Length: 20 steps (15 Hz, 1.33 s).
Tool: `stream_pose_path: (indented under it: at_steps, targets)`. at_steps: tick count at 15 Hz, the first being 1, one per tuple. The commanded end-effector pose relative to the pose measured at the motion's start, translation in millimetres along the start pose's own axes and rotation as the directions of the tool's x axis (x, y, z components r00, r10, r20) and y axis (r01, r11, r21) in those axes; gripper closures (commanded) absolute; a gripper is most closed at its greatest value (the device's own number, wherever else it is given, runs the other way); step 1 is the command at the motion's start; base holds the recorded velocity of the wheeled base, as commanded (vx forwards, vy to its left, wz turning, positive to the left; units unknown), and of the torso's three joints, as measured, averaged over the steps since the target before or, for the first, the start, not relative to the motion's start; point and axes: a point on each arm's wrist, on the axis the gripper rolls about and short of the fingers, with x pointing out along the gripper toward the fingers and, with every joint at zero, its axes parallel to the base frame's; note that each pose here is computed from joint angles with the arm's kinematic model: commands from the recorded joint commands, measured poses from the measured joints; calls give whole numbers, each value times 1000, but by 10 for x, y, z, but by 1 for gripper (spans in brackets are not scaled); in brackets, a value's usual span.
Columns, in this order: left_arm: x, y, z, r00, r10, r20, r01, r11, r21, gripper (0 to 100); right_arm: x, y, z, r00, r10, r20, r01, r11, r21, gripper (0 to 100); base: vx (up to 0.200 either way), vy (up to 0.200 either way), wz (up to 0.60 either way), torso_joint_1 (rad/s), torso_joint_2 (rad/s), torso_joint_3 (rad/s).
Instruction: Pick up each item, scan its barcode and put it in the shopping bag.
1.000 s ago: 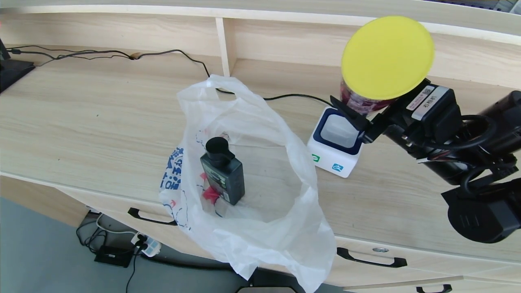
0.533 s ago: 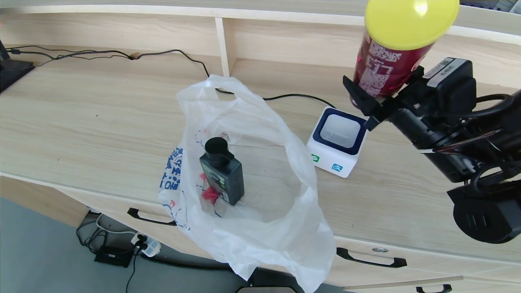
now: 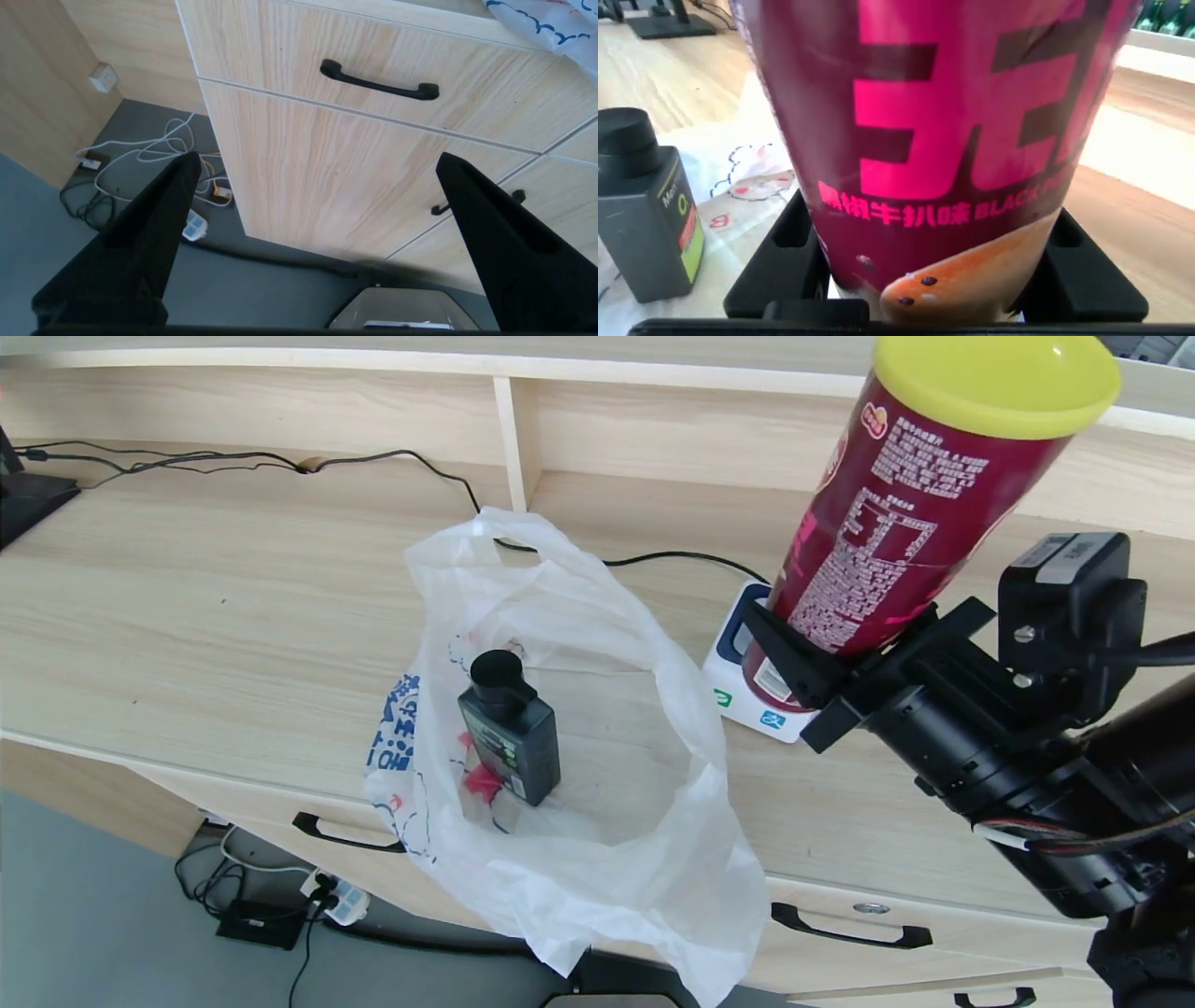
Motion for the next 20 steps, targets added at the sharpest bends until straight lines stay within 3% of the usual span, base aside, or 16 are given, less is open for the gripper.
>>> stream_pose_path:
  at_steps: [1, 4, 9, 12, 14, 18, 20]
  targets:
    - [1, 0, 1, 1000, 0, -1, 0, 1000, 0, 0, 65, -24, 147, 998, -23, 62, 21, 999, 35, 100, 0, 0, 0, 0, 0, 0]
    - [1, 0, 1, 1000, 0, -1, 0, 1000, -1, 0, 191, -7, 179, 995, -29, 97, 21, 996, 86, 100, 0, 0, 0, 0, 0, 0]
    - [1, 0, 1, 1000, 0, -1, 0, 1000, 0, 0, 115, -46, 181, 993, -105, 58, 103, 994, 44, 100, 0, 0, 0, 0, 0, 0]
    - [1, 0, 1, 1000, 0, -1, 0, 1000, 0, 0, 123, -87, 229, 971, -237, 32, 232, 967, 106, 100, 0, 0, 200, 1, 1, -1]
    - [1, 0, 1, 1000, 0, -1, 0, 1000, 0, 0, 166, -137, 332, 959, -275, 68, 264, 956, 130, 100, 0, 0, 600, 2, 0, 2]
    - [1, 0, 1, 1000, 0, -1, 0, 1000, 0, 0, -69, -138, 260, 958, -287, -7, 287, 954, 84, 100, 0, 0, 150, -1, 2, 2]
    - [1, 0, 1, 1000, 0, -1, 0, 1000, 0, 0, -56, 36, 177, 981, -193, -27, 195, 970, 145, 100, 0, 0, 0, 0, 0, 0]
